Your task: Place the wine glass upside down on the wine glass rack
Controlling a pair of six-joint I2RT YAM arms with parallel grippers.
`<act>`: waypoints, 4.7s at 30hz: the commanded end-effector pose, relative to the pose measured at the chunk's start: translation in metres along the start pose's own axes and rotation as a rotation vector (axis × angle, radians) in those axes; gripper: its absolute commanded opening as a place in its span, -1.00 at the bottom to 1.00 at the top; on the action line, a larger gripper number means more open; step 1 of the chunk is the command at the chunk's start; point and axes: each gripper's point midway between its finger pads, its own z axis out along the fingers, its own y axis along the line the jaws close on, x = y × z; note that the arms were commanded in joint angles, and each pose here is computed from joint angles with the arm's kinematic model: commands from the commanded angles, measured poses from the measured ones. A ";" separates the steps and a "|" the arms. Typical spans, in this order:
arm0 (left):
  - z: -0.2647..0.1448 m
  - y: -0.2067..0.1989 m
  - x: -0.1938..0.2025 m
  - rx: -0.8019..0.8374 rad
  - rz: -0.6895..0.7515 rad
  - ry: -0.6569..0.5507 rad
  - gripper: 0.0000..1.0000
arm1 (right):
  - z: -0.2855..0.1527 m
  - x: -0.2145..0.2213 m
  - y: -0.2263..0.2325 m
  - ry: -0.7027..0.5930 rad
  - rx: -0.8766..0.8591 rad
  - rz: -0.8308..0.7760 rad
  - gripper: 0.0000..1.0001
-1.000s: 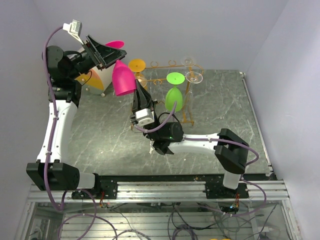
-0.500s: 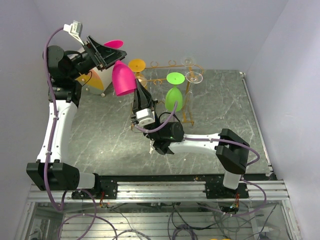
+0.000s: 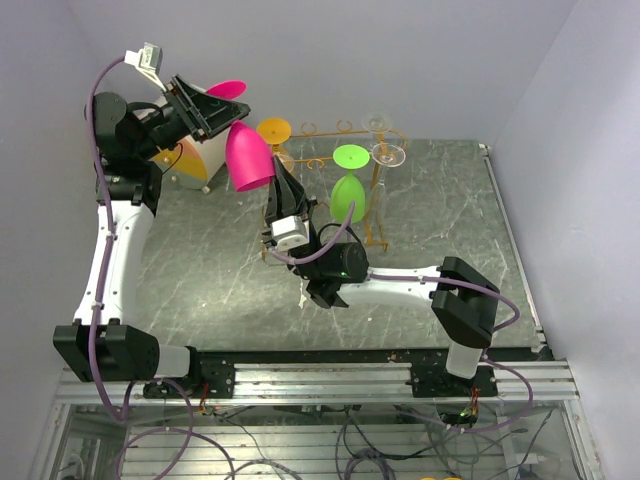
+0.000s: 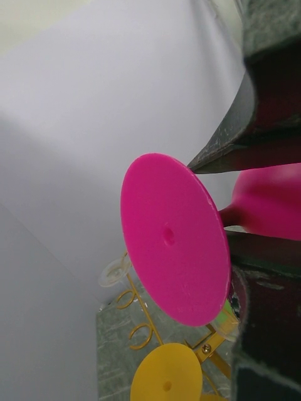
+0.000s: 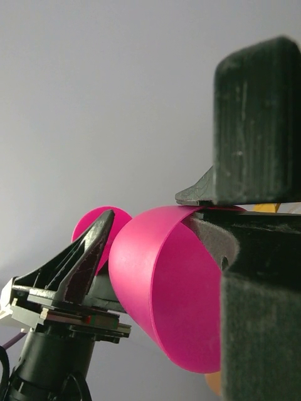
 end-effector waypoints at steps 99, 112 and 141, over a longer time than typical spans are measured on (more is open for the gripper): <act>0.080 0.061 0.170 -0.245 0.602 0.224 -0.86 | -0.115 -0.053 -0.242 0.437 0.103 0.565 1.00; 0.084 0.077 0.163 -0.304 0.598 0.191 -0.86 | -0.123 -0.046 -0.243 0.452 0.115 0.538 1.00; 0.086 0.103 0.149 -0.405 0.547 0.142 -0.86 | -0.123 -0.050 -0.240 0.439 0.090 0.573 0.99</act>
